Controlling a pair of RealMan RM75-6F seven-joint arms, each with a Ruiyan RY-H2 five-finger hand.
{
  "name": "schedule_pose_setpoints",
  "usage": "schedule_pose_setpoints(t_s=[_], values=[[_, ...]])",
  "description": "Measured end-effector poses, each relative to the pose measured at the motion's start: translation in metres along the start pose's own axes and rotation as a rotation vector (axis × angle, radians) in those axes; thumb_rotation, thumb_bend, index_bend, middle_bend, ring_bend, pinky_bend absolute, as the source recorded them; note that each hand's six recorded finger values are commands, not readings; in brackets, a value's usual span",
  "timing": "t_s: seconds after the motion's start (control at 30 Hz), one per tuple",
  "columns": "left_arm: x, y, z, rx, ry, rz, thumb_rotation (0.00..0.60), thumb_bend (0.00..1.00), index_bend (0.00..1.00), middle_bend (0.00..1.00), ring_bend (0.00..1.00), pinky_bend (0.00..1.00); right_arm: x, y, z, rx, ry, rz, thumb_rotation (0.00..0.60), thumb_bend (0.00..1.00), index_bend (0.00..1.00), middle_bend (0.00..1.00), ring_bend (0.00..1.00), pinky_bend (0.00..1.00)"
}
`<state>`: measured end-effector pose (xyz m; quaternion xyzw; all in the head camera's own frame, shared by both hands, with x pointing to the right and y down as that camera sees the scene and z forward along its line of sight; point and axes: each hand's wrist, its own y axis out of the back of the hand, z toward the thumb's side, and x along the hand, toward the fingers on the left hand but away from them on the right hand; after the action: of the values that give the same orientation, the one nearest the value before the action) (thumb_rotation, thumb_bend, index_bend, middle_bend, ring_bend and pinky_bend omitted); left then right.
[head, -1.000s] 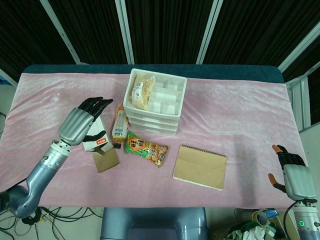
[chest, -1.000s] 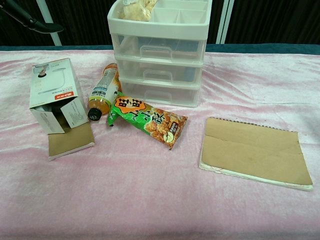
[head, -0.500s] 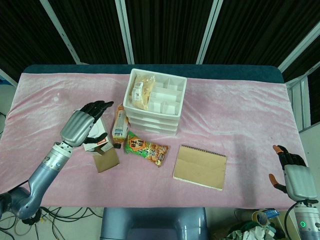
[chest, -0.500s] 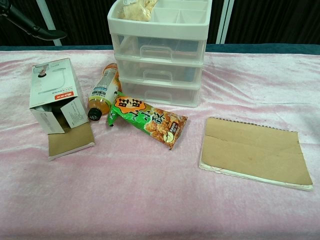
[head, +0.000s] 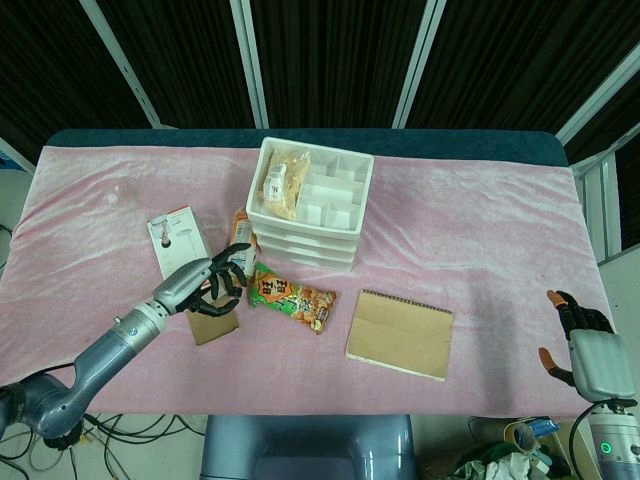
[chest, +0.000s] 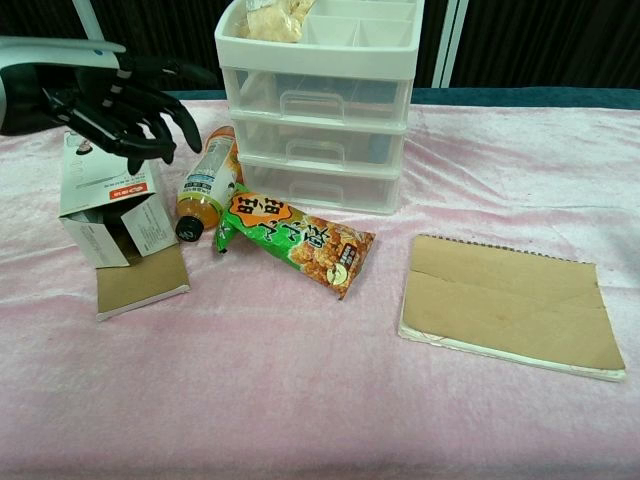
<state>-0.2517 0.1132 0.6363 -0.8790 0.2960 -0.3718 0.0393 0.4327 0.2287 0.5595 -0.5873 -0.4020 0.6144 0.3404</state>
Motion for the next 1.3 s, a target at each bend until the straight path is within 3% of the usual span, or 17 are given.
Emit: schedule_pose_setpoints(t_s=[0.13,0.43,0.7,1.3], values=[[0.011,-0.016,0.002,-0.095,-0.003,-0.051,0.6,0.39,0.0,0.48,0.5,0.63,0.0,-0.001,0.0,0.001,-0.001,0.004,0.6,0.24,0.13,0.1,0.21,0.18],[0.043,-0.031,0.011,-0.189,0.028,-0.115,0.6,0.39,0.0,0.5,0.51,0.63,0.0,-0.001,0.0,0.001,-0.003,0.008,0.6,0.24,0.13,0.1,0.21,0.18],[0.07,-0.032,0.022,-0.262,0.02,-0.108,0.6,0.43,0.0,0.53,0.54,0.64,-0.001,0.0,-0.002,-0.001,-0.013,0.009,0.6,0.24,0.13,0.1,0.21,0.18],[0.106,-0.05,0.034,-0.326,0.027,-0.157,0.6,0.43,0.0,0.53,0.54,0.64,-0.001,0.0,-0.002,0.001,-0.018,0.011,0.6,0.24,0.13,0.1,0.21,0.18]])
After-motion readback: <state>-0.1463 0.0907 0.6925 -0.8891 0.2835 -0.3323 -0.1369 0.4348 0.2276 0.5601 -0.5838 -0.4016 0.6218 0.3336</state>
